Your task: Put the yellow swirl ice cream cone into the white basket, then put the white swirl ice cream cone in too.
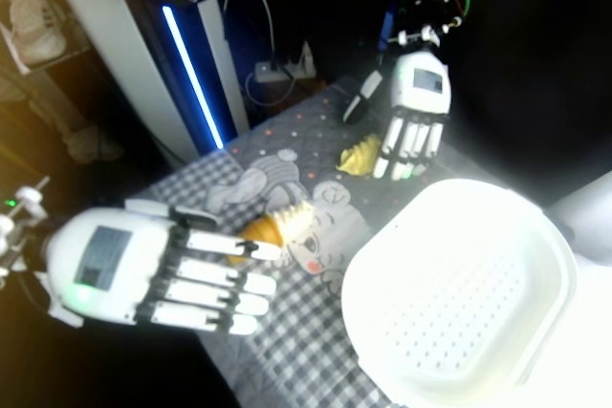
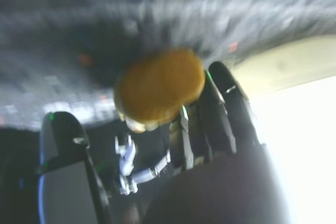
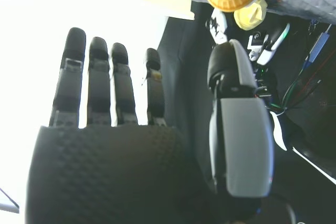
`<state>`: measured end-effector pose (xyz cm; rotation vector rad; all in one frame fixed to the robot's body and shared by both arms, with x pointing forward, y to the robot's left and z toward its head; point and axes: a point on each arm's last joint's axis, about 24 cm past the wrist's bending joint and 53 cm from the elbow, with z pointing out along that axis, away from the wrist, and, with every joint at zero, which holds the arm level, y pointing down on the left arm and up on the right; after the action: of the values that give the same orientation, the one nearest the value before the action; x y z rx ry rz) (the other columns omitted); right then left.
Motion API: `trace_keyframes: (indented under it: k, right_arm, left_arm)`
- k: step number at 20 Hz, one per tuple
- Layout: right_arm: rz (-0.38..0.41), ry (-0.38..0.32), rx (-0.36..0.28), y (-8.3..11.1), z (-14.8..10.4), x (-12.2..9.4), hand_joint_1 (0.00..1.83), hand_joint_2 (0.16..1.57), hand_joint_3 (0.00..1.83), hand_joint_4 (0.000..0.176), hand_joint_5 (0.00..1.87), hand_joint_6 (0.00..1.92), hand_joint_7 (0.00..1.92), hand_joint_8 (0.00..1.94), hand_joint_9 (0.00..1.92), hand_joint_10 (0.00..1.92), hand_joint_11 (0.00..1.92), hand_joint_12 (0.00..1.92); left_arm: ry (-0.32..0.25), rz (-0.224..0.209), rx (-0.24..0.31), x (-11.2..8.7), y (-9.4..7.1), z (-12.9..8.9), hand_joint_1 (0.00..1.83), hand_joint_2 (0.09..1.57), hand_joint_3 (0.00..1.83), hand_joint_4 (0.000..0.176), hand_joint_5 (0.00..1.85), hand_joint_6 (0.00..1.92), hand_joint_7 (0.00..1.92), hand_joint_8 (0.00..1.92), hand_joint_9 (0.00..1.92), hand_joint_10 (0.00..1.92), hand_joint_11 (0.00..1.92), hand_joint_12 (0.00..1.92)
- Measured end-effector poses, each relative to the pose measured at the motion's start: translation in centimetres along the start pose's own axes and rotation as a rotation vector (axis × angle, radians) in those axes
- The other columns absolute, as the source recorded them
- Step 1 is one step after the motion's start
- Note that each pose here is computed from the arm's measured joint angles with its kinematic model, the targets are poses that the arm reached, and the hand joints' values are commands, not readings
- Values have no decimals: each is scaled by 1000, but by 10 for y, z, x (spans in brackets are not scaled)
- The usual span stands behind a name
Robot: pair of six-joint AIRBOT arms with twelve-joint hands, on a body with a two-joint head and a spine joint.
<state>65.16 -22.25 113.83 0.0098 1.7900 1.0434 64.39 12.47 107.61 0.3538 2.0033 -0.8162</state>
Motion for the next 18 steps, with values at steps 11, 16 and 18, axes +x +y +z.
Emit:
trace_keyframes:
  k: [11,16,18]
  right_arm:
    - [-2,-1,1,-1,0,0,681,1117,3,105,341,3,285,6,294,10,155,528]
    - [-4,1,0,-1,1,0,704,1115,1,100,353,3,294,2,288,3,137,498]
    - [-4,0,1,-2,1,0,714,1114,0,127,349,1,290,0,285,1,140,496]
  left_arm:
    - [-49,26,-10,-28,-1,14,1201,1040,1,0,1151,683,828,1558,873,1855,918,1905]
    - [-218,28,58,-98,-20,-1,1263,1065,0,0,1186,477,1010,1156,915,1295,783,1627]
    - [-265,18,89,-115,-28,-6,1292,1010,0,0,1360,145,1189,829,1061,849,789,1373]
